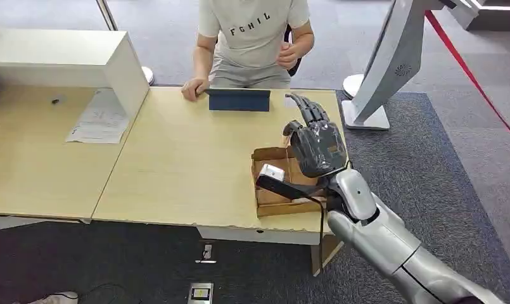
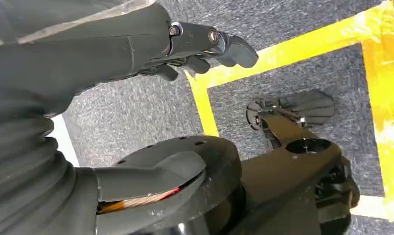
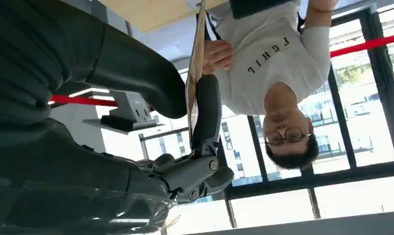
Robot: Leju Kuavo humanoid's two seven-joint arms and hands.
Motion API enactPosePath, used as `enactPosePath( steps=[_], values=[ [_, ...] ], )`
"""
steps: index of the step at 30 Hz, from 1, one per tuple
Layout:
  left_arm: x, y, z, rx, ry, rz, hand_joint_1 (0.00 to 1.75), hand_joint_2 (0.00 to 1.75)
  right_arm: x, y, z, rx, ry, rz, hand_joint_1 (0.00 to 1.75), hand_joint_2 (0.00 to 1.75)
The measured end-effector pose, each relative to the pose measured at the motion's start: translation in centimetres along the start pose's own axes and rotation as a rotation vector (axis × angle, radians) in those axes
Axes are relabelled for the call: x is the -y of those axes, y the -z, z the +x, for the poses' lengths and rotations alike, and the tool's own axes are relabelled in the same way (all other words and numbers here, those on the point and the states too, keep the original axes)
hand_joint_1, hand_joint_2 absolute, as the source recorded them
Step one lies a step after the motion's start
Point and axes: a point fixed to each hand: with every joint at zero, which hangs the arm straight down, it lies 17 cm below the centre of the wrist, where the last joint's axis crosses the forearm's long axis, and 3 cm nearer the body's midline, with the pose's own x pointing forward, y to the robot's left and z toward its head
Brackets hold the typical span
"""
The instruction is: Pass the card to the sensor for recognition and then transmit it.
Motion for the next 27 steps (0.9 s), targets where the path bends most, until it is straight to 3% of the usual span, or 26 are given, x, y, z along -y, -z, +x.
enactPosePath(
  steps=[10, 26, 27],
  values=[
    [1.0, -0.1, 0.0, -0.006, 0.01, -0.02, 0.0, 1.75, 0.4, 4.8, -4.4, -0.121, -0.111, 0.098, 1.75, 1.75],
    [0.9, -0.1, -0.2, -0.012, -0.002, -0.015, 0.0, 1.75, -0.6, 5.6, -8.3, -0.216, -0.227, 0.206, 1.75, 1.75],
    [0.9, -0.1, -0.2, -0.012, -0.002, -0.014, 0.0, 1.75, -0.8, 5.5, -8.4, -0.217, -0.232, 0.211, 0.31, 1.75]
  ],
)
